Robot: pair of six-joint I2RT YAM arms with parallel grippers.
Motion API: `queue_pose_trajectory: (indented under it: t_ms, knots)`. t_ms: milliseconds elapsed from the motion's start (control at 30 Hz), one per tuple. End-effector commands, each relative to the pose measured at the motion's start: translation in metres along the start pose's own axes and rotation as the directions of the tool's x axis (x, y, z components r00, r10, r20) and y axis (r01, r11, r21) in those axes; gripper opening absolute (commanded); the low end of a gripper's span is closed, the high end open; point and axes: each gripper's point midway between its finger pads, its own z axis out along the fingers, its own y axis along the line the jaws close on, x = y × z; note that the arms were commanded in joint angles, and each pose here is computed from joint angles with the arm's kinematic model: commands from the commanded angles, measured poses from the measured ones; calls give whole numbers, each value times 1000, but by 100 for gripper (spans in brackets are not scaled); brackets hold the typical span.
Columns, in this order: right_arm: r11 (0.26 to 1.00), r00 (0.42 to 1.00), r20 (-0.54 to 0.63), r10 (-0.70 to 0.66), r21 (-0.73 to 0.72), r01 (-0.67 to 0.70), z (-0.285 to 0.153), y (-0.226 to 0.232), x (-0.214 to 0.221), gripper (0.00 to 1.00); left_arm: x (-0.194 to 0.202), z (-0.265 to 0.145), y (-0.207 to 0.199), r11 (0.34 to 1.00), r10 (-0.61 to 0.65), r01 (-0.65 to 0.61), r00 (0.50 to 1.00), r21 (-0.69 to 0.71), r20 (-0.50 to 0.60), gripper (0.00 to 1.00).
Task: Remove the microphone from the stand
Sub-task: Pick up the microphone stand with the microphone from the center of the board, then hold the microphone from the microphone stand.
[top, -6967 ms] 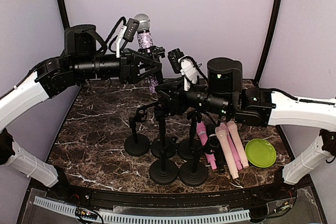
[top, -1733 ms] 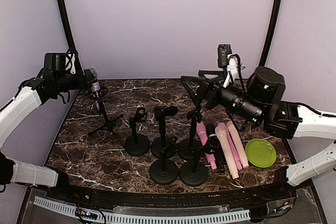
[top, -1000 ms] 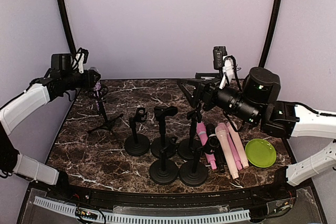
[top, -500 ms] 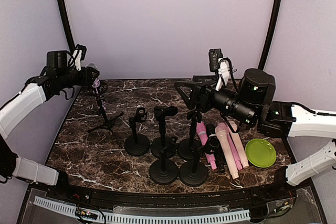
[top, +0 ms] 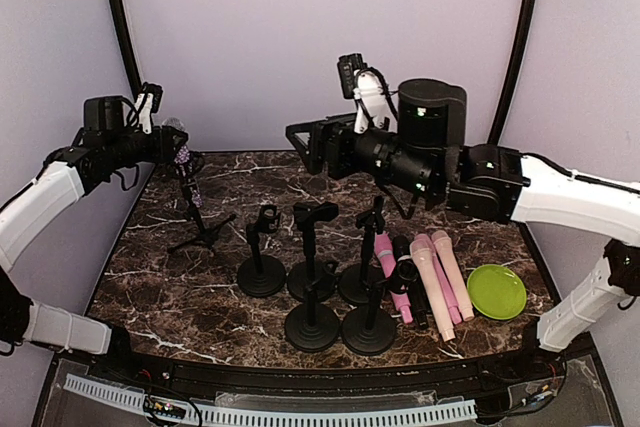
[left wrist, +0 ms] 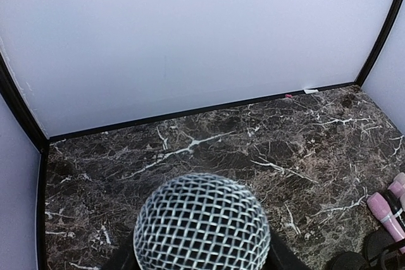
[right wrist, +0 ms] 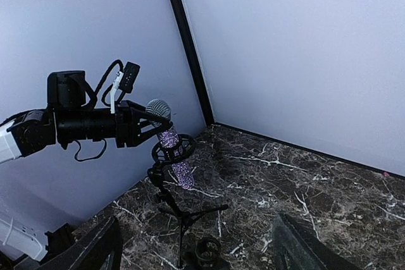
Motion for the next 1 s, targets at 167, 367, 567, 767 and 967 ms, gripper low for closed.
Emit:
queue_pose_trajectory:
  t_ms: [167, 367, 567, 767, 967]
  knots:
    - [997, 976, -207, -67, 13, 71, 77, 45, 44, 76, -13, -24, -9, 999, 25, -29, 992, 29, 120, 2]
    - [997, 962, -265, -58, -68, 41, 121, 76, 72, 74, 0, -24, -14, 998, -3, -4, 994, 63, 113, 2]
    - [990, 954, -296, -44, -139, 2, 153, 98, 100, 73, 13, -24, -25, 990, -51, 37, 994, 136, 99, 0]
    - [975, 955, -296, -18, -217, -49, 180, 111, 125, 64, 23, -24, -33, 981, -79, 64, 994, 184, 76, 0]
    - [958, 948, -312, 68, -245, -150, 201, 107, 144, 57, 29, -27, -44, 966, -111, 95, 992, 240, 55, 0]
